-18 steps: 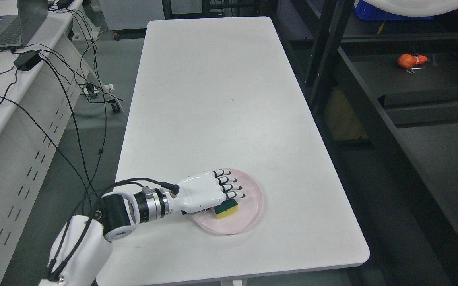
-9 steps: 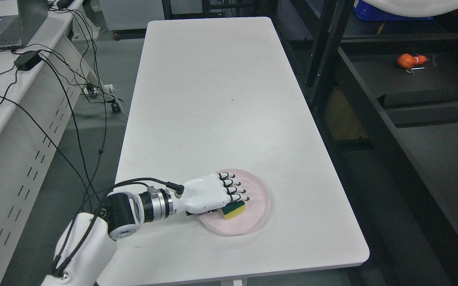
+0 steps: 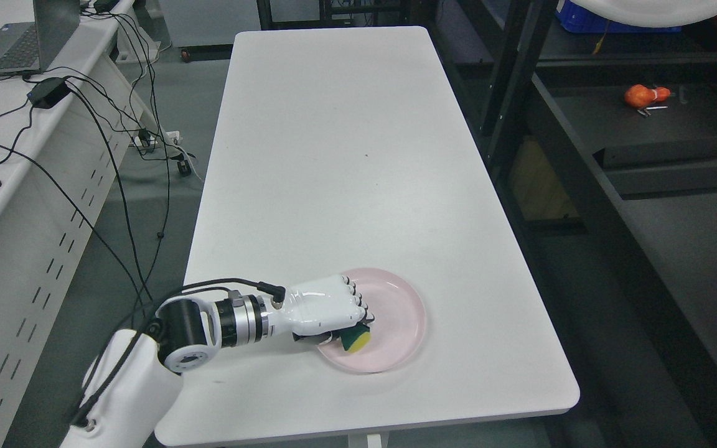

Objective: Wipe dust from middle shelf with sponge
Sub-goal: 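Lift the sponge off the plate with the left hand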

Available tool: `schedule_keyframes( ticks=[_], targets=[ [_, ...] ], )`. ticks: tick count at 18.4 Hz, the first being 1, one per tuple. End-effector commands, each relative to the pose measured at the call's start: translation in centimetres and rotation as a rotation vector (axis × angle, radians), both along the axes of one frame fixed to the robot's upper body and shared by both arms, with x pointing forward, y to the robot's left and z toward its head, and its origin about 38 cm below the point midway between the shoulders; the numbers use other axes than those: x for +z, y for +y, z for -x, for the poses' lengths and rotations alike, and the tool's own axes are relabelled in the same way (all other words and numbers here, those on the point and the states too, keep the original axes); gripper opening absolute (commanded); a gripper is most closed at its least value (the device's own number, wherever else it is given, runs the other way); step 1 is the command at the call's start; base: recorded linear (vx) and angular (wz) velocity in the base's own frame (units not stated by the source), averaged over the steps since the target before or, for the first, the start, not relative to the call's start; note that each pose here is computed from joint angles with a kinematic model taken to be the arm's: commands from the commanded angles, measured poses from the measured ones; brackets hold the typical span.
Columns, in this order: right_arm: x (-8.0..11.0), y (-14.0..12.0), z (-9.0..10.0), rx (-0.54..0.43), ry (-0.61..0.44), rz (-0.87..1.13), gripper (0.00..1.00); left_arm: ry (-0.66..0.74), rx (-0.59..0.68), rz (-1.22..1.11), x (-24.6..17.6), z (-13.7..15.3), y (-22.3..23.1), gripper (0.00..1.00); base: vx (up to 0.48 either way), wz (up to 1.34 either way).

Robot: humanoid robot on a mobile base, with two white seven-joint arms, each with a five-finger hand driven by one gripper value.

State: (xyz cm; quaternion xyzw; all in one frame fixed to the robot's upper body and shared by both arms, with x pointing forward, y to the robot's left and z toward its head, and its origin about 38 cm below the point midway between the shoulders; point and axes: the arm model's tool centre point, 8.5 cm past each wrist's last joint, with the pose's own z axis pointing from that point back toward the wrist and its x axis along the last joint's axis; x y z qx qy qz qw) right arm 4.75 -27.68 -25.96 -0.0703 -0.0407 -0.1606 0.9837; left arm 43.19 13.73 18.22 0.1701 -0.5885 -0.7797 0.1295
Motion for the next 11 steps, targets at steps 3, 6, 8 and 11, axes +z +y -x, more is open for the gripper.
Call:
schedule_keyframes(
  ticks=[3,6,8,11],
  targets=[
    [0.1,-1.0,0.1,-0.005,0.054,0.002,1.0,-0.098,0.03,0.227,7.6,-1.1,3.2,0.0,-0.012,0.0],
    [0.1,-1.0,0.1,-0.005,0.054,0.002,1.0,-0.164,0.055,0.274,10.4,-1.0,5.2,0.0,-0.023,0.01],
    [0.1,-1.1,0.1,-0.005,0.054,0.004,1.0,-0.176,0.07,0.287,10.7,-0.7,6.1,0.0,-0.038,0.02],
    [0.1,-1.1,0.1,-0.005,0.054,0.004,1.0,-0.189,0.093,0.317,11.3,-0.7,7.1,0.0,-0.062,0.04]
  ],
)
